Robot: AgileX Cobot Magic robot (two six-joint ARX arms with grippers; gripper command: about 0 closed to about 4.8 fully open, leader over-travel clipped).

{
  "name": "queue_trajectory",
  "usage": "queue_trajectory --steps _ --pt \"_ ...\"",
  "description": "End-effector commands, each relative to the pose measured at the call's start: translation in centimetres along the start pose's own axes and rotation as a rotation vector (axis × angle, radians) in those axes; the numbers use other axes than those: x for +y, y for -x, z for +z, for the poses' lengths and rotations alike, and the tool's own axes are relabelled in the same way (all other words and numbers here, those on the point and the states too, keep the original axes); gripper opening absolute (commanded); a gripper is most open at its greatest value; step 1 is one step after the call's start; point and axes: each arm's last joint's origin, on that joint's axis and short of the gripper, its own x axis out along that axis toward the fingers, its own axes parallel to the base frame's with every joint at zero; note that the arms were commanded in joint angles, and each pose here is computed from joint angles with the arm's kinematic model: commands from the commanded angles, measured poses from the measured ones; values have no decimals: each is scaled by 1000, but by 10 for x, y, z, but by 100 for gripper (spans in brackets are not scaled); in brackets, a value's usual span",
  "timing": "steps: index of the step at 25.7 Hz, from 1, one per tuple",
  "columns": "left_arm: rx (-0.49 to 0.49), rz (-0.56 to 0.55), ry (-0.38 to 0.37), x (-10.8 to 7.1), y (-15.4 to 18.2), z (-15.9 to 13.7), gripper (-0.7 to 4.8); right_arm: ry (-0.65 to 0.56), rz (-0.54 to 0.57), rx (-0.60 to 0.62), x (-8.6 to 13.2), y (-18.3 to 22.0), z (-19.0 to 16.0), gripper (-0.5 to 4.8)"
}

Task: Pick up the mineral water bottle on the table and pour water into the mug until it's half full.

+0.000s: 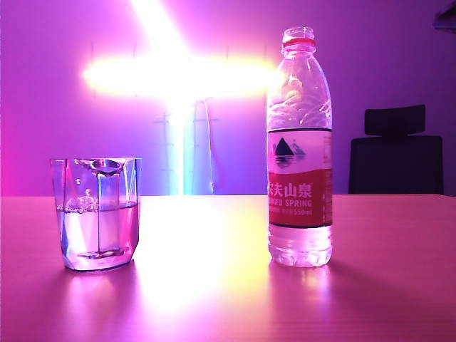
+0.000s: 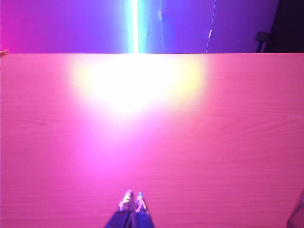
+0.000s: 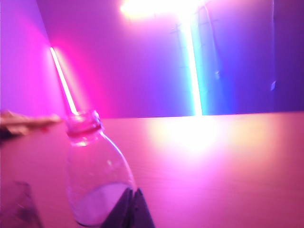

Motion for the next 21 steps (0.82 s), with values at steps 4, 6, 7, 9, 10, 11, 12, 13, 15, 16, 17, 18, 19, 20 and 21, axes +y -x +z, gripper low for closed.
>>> queue_trajectory --steps 4,6,7,9,10,11,12,13,15,16,17,18,19,20,21 --pt "-8 -3 2 0 0 2 -2 130 -99 -55 -18 5 -2 -8" --pt "-8 -5 2 0 0 2 -2 162 -133 -53 -26 3 -2 -8" --pt "-8 -6 2 0 0 2 -2 184 -136 -48 -31 2 -2 -8" --pt "-8 6 2 0 0 2 -2 208 -134 -45 -37 2 -2 -8" --pt "-9 4 2 0 0 2 -2 221 -122 -43 -41 2 -1 -8" --pt "-8 -4 2 0 0 2 -2 231 -127 -41 -44 2 -1 -8" --pt "-8 -6 2 0 0 2 -2 238 -143 -38 -47 2 -1 -8" --pt "-8 -4 2 0 0 2 -2 248 -172 -28 -51 3 -1 -8" --pt "-8 -3 2 0 0 2 -2 253 -175 -23 -53 3 -2 -8" --pt "-8 -4 2 0 0 2 -2 256 -175 -20 -54 3 -2 -8" --pt "-8 -7 2 0 0 2 -2 256 -181 -16 -55 3 -2 -8" --pt "-8 -7 2 0 0 2 -2 257 -187 -9 -55 3 -3 -8" --pt "-8 -6 2 0 0 2 -2 256 -190 -1 -56 3 -3 -8" --pt "-8 -5 2 0 0 2 -2 255 -191 7 -56 3 -4 -8" --pt "-8 -4 2 0 0 2 -2 247 -195 18 -57 4 -5 -8"
